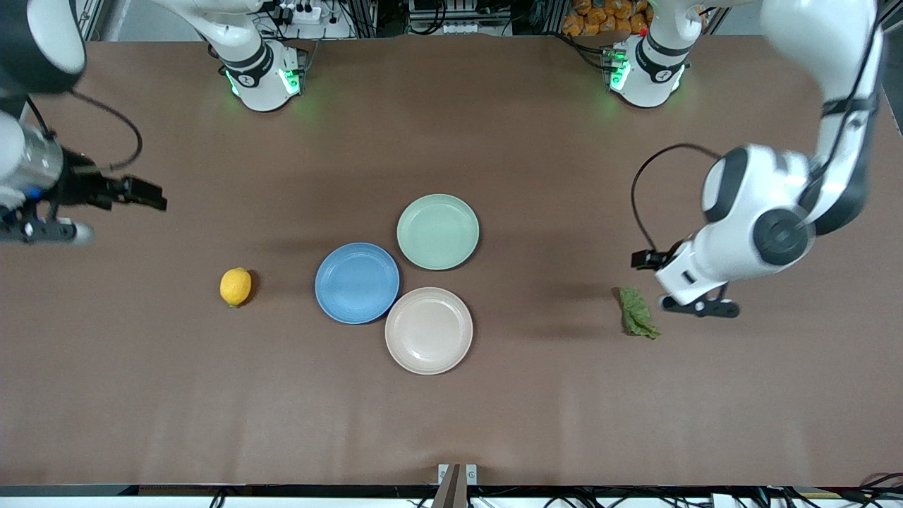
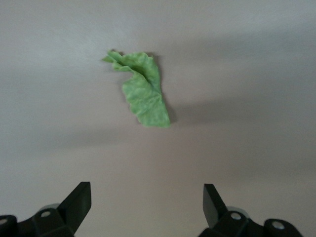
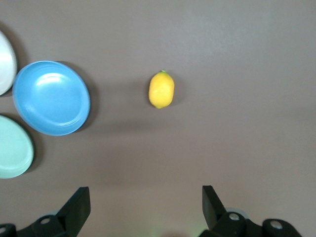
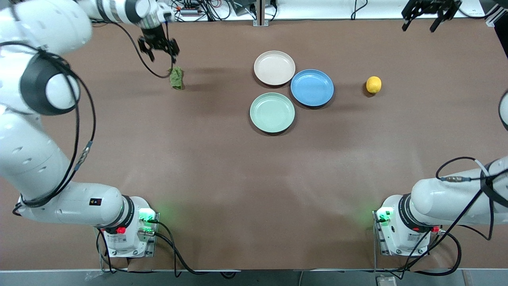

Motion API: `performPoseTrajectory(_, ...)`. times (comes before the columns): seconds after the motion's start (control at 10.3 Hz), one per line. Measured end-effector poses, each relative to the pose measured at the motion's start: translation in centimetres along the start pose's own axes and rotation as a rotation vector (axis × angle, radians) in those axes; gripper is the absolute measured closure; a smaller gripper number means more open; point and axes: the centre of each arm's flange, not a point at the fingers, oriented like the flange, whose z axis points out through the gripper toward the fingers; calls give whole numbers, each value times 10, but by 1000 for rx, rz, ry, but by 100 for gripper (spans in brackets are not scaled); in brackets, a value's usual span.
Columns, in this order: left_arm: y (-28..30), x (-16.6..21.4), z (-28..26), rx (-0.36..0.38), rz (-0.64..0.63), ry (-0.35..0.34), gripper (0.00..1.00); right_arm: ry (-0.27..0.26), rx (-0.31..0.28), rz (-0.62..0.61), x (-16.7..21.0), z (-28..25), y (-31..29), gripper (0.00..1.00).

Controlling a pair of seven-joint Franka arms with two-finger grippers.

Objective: Place lemon and lettuce in plates
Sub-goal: 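Reach the right gripper to the lemon while the left gripper reaches the lettuce, then grasp the lemon with the right gripper while the left gripper grasps the lettuce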

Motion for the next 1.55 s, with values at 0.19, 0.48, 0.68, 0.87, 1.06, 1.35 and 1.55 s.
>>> performPoseTrajectory(0.19, -11, 21, 66, 39, 18, -5, 0, -53, 19, 17, 51, 84, 16, 0)
performPoseTrajectory(0.48, -22, 36, 99, 28, 9, 30, 0, -88, 35, 18, 88, 190, 17, 0)
performPoseTrajectory(0.68, -20, 40, 107, 22, 11, 43, 1, -96, 41, 22, 91, 252, 17, 0)
performPoseTrajectory(0.87, -18, 46, 115, 14, 14, 74, 3, -128, 45, 31, 92, 287, 22, 0)
performPoseTrajectory(1.06, -17, 52, 125, 7, 15, 93, 11, -144, 54, 37, 92, 302, 22, 0)
performPoseTrajectory(1.35, -15, 60, 123, 4, 15, 114, 58, -132, 82, 53, 95, 305, 20, 38)
performPoseTrajectory(1.55, -13, 70, 98, -2, -15, 165, 85, -134, 90, 43, 96, 299, 12, 38)
